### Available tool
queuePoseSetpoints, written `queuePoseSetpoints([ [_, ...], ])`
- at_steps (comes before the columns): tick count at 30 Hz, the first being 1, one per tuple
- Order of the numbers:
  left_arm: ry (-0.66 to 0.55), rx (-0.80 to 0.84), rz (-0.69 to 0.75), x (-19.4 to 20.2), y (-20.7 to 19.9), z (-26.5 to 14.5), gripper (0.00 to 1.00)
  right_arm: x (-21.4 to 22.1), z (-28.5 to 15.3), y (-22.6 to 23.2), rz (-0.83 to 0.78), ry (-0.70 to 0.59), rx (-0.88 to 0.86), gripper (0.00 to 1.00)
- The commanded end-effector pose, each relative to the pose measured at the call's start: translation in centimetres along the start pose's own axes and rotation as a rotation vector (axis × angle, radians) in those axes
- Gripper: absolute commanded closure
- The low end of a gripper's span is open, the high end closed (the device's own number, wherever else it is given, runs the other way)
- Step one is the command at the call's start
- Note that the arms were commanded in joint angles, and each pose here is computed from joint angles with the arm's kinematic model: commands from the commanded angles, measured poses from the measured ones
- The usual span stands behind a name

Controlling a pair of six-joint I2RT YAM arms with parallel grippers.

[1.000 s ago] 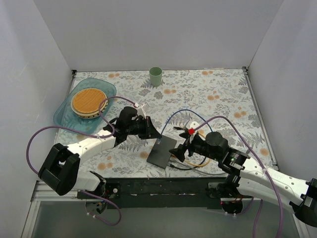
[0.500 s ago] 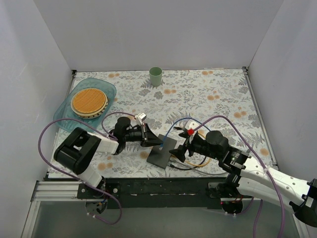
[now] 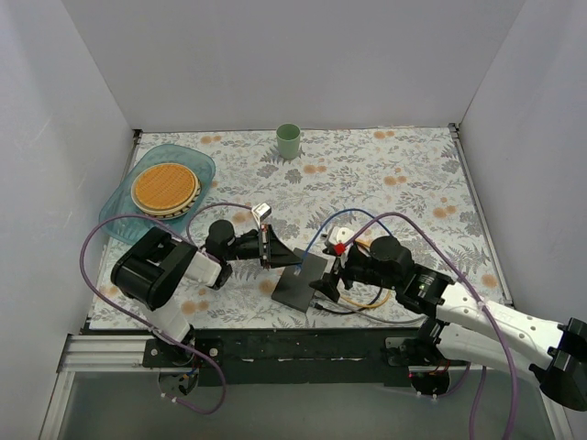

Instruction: Insert the plug into the switch port

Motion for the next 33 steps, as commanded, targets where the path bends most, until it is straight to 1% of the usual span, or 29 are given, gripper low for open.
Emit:
queuePoseSetpoints([
  [1, 0.007, -0.046, -0.112, -0.7, -1.8, -0.1, 1.0, -4.8, 0.5, 0.8, -0.109, -0.116, -0.064, 0.01],
  [3, -0.007, -0.098, -0.031, -1.8, -2.5, 0.2, 1.0, -5.1, 0.8, 0.7, -0.12, -0.112, -0.07, 0.02],
  [4, 0.008, -0.176, -0.093, -1.4, -1.4, 0.0, 1.0, -5.7, 0.8, 0.9, -0.14, -0.122, -0.08, 0.01],
  [5, 0.003, -0.197, -0.038, -1.7, -1.4, 0.0, 1.0, -5.7, 1.0, 0.9, -0.145, -0.116, -0.082, 0.02],
  [6, 0.007, -0.201, -0.026, -1.8, -1.6, 0.0, 1.0, -5.9, 1.0, 0.9, -0.157, -0.12, -0.086, 0.02],
  [10, 0.027, -0.253, -0.026, -1.8, -1.4, -0.2, 1.0, -7.0, 1.2, 1.1, -0.198, -0.139, -0.106, 0.02],
  [16, 0.043, -0.249, -0.001, -1.7, -2.1, -0.3, 1.0, -7.0, 2.3, 0.7, -0.235, -0.117, -0.105, 0.02],
  [22, 0.092, -0.224, 0.048, -1.3, -3.1, -0.6, 1.0, -4.9, 4.5, 0.2, -0.247, -0.019, -0.13, 0.02],
  [24, 0.114, -0.222, 0.064, -1.3, -3.6, -0.7, 1.0, -4.0, 5.0, 0.2, -0.244, 0.016, -0.145, 0.04],
  [25, 0.138, -0.21, 0.097, -1.0, -3.8, -0.8, 1.0, -3.6, 5.3, 0.2, -0.242, 0.033, -0.158, 0.05],
  [27, 0.166, -0.207, 0.1, -0.8, -4.1, -0.9, 1.0, -3.3, 5.5, 0.2, -0.238, 0.046, -0.163, 0.06],
  [28, 0.181, -0.198, 0.124, -0.7, -4.2, -1.0, 1.0, -3.1, 5.6, 0.3, -0.239, 0.052, -0.168, 0.07],
  [31, 0.204, -0.208, 0.123, -0.4, -4.3, -1.1, 1.0, -3.2, 5.6, 0.3, -0.24, 0.049, -0.17, 0.11],
  [33, 0.209, -0.208, 0.138, -0.4, -4.4, -1.2, 1.0, -3.3, 5.6, 0.2, -0.238, 0.055, -0.167, 0.17],
])
Point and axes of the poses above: each gripper's point midway between its finger pads, its own z axis out along the fingers, its own y axis along the line the jaws close on, x = y × z, the point moved 4 cm from there along -z, back along the fingers, and after that the axes turned 9 degrees about z, right-handed, at the moved point
